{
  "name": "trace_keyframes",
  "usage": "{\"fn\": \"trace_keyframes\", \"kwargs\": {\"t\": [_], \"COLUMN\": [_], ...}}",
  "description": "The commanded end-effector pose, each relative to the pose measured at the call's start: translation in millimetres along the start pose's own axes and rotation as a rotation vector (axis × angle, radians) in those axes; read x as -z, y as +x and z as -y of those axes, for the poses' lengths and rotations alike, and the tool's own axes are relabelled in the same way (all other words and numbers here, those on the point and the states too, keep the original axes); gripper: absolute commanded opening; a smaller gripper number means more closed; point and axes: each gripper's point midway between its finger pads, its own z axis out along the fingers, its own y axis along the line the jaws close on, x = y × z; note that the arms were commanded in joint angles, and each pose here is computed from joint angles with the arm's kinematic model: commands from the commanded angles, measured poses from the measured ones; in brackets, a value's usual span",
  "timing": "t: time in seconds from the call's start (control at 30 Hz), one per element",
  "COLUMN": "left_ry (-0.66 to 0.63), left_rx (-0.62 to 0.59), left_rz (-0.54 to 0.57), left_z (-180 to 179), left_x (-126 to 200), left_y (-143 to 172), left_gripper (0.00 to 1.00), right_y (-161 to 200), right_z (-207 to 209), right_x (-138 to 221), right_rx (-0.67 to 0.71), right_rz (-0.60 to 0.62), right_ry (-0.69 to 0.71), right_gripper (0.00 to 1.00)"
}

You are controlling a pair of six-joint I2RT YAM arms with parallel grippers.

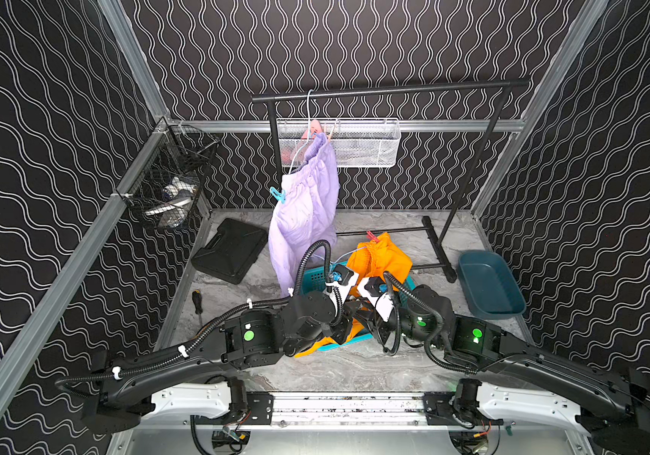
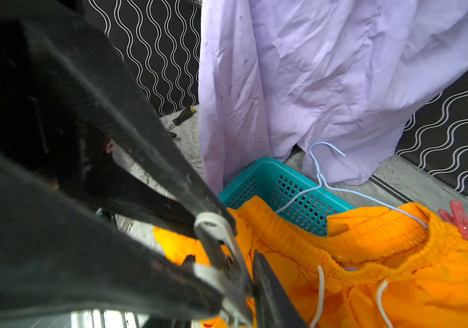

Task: Remove the clothespins securing shorts to the hanger
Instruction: Place the clothespin in the storage box.

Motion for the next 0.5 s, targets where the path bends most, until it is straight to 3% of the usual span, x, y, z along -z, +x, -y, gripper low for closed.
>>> {"fn": "trace_keyframes", "kwargs": {"t": [0.0, 0.23, 0.47], "left_ry": [0.004, 0.008, -0.001], "left_rx": [0.014, 0.021, 0.03], "left_rz": [-0.004, -0.002, 0.011], "left_z": [0, 0, -3], "left_x": [0, 0, 1], "left_y": [0, 0, -2], "left_gripper": [0.25, 0.32, 0.68], "right_y": [-18, -18, -9], "right_z": [4, 4, 14], "right_x": [2, 2, 0], "right_rx": [0.04, 0.063, 0.034], "right_rz": [0.056, 0.043, 0.013], "right_ry": [0.047, 0.088, 0.153], "right_gripper": [0.27, 0.12, 0.05]}}
